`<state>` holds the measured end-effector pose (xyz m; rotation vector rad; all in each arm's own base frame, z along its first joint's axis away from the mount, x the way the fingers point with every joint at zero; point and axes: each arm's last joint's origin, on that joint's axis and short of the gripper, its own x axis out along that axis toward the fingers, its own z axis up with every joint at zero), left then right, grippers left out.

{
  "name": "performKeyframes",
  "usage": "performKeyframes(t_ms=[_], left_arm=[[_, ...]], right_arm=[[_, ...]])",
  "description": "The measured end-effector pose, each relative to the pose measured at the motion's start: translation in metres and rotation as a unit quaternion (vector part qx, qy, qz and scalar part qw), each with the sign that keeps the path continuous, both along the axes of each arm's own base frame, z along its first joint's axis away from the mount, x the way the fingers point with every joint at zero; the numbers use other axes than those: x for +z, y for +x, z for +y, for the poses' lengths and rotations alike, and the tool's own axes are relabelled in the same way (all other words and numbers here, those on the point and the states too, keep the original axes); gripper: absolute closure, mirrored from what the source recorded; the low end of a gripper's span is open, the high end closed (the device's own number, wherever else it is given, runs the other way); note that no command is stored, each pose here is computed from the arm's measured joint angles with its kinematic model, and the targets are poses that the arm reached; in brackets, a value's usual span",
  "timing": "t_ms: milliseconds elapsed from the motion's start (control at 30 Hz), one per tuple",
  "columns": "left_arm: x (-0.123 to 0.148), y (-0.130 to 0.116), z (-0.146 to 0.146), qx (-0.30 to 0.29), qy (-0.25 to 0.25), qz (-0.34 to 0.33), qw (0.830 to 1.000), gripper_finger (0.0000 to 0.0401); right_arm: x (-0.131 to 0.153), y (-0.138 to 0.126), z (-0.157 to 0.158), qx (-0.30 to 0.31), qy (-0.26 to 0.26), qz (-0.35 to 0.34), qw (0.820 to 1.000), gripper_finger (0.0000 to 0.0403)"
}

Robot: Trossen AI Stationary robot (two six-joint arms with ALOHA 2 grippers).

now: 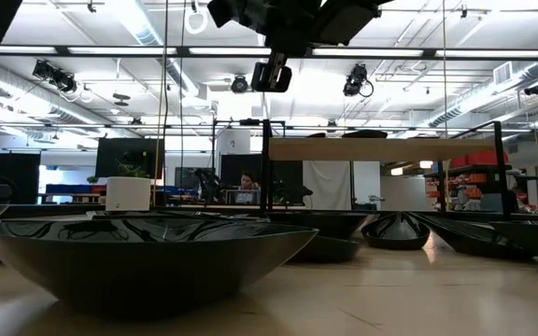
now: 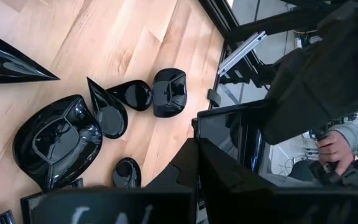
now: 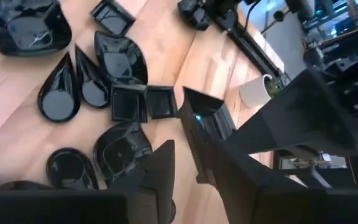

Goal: Pick & Place Mini shaped plates
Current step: Stack the square plate on top of the square plate on the shelf

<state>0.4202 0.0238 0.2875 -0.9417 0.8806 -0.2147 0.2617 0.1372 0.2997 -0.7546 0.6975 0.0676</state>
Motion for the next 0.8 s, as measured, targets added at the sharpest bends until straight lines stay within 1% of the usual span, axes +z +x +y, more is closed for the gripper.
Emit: performKeyframes(t_ms=[133,233,333,500,533,667,800], left_arm=[[0.0000,0.0000,0.0002,0.000,0.000,0.000,1.000,0.0394],[0.0000,0.0000,0.0002,0.001,0.001,0.000,1.000,0.0394],[0.0001,0.0003,0.0004,0.003,0.003,-0.002,1.000,0.0394],[0.0007,0.0010,0.0005,0.006,0.007,-0.007,1.000,0.0394],[0.0008,0.0012,0.0006,0.008,0.009,-0.008,1.000,0.0394],[0.0008,0.0016,0.0009,0.013,0.015,-0.009,1.000,0.0394],[0.0032,0.0039,0.0015,0.016,0.019,-0.028,0.999,0.0380]], right_arm=[[-0.0020,0.0011,0.0006,0.004,0.002,-0.007,1.000,0.0291],[-0.0027,0.0019,0.0011,0.012,-0.004,-0.010,1.000,0.0306],[-0.0030,0.0028,0.0006,0.013,-0.003,-0.013,1.000,0.0333],[-0.0033,0.0041,-0.0013,0.025,0.011,-0.005,1.000,0.0390],[-0.0034,0.0043,-0.0018,0.027,0.013,-0.003,1.000,0.0395],[-0.0036,0.0053,-0.0038,0.024,0.024,-0.001,0.999,0.0393],[-0.0040,0.0059,-0.0035,0.030,0.060,0.006,0.998,0.0399]])
